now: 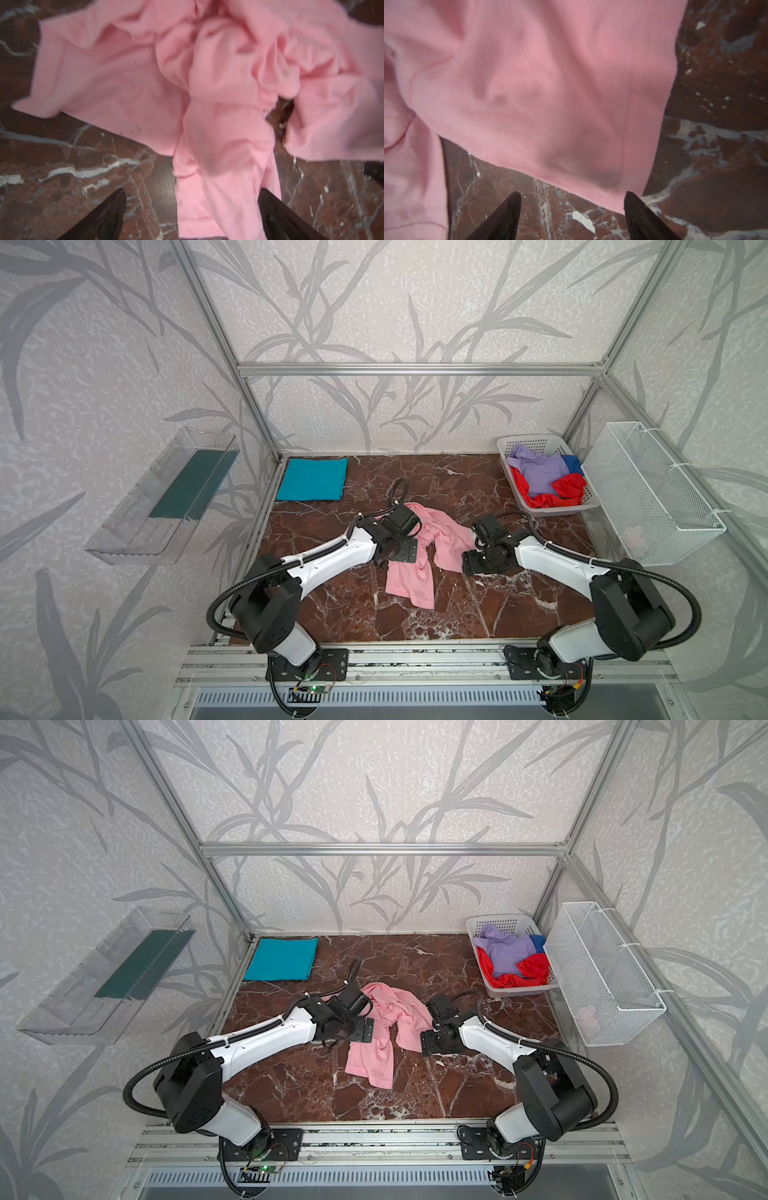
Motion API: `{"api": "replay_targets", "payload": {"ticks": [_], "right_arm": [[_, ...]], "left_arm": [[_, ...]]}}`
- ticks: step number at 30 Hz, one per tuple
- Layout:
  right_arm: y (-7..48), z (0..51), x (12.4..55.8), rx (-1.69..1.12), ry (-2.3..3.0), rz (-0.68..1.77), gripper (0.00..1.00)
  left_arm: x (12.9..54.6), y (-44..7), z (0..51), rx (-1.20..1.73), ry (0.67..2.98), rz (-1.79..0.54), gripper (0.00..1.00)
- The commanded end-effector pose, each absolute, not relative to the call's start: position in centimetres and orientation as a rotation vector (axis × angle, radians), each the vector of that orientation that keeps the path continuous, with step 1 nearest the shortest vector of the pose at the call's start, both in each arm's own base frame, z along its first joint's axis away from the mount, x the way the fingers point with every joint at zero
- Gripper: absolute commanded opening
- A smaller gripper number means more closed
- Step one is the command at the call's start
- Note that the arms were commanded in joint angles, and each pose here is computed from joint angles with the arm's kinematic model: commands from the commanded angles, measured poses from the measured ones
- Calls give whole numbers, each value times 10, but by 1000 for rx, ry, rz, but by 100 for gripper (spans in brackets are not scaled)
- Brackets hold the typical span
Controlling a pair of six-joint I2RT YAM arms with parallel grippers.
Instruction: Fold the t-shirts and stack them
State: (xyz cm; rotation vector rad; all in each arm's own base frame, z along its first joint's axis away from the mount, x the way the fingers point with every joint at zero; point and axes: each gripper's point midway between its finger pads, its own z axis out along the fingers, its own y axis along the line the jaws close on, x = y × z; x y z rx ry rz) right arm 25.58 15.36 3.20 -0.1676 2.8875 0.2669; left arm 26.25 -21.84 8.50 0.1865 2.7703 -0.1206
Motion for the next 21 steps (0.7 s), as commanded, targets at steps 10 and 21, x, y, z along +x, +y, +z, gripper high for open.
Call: {"api": "replay_targets", "payload": {"ticks": [10, 21], "right_arm": [[169, 39, 298, -147, 2805, 264, 0], [150, 131, 348, -149, 2611, 241, 0]], "left_arm": [[190, -218, 28, 198, 2957, -113, 96], [241, -216, 64, 141, 2862, -99, 53]]}}
